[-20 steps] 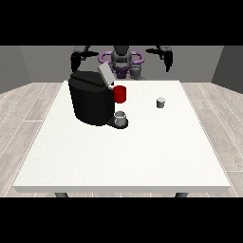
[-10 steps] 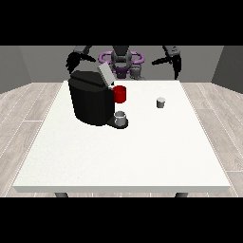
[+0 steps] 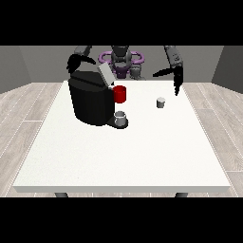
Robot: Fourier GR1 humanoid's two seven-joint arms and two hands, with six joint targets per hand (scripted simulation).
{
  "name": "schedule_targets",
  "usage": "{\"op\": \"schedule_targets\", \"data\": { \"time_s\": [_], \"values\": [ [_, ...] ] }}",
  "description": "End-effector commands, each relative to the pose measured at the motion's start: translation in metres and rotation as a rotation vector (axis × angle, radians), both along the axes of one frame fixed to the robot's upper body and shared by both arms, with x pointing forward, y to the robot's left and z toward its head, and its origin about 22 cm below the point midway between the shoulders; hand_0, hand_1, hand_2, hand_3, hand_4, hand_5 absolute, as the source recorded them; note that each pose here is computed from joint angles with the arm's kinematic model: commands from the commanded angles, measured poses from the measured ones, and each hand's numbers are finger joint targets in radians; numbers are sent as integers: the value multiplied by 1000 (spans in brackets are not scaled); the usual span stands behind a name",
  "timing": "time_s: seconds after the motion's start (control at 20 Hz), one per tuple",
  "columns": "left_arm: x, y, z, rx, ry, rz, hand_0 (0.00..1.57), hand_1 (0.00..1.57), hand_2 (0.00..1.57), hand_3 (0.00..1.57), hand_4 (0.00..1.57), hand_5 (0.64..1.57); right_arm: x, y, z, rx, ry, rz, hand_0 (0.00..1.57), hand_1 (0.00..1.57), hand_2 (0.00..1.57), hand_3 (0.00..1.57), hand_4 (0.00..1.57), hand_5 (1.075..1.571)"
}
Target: Insert the coffee pod into the coffee machine and close the lid
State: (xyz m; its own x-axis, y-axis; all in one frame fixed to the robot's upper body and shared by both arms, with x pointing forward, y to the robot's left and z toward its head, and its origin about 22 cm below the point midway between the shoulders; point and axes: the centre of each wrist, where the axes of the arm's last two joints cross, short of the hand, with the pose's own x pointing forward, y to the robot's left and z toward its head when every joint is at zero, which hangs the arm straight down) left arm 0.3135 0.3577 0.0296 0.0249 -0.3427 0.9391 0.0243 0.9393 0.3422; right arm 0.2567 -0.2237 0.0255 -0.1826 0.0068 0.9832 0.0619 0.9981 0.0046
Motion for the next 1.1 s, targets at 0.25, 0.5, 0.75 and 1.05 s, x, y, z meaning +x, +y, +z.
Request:
{"op": "schedule_targets", "data": {
  "time_s": [0.25,0.5,0.75,1.05],
  "values": [
    [17,15,-20,107,37,46,0,0,0,0,0,1571,11,15,12,-8,-30,6,0,0,0,0,352,1571],
    [26,7,-24,184,57,-11,0,0,113,0,0,1571,29,8,25,-15,-5,-6,0,0,0,0,392,1571],
    [37,-7,-23,259,139,-36,223,223,529,222,0,1571,28,15,-2,-45,74,-44,0,0,0,0,423,1571],
    [37,14,-24,329,151,12,615,615,738,477,0,1571,22,24,-8,-68,72,-13,0,0,0,0,356,1571]
  ]
}}
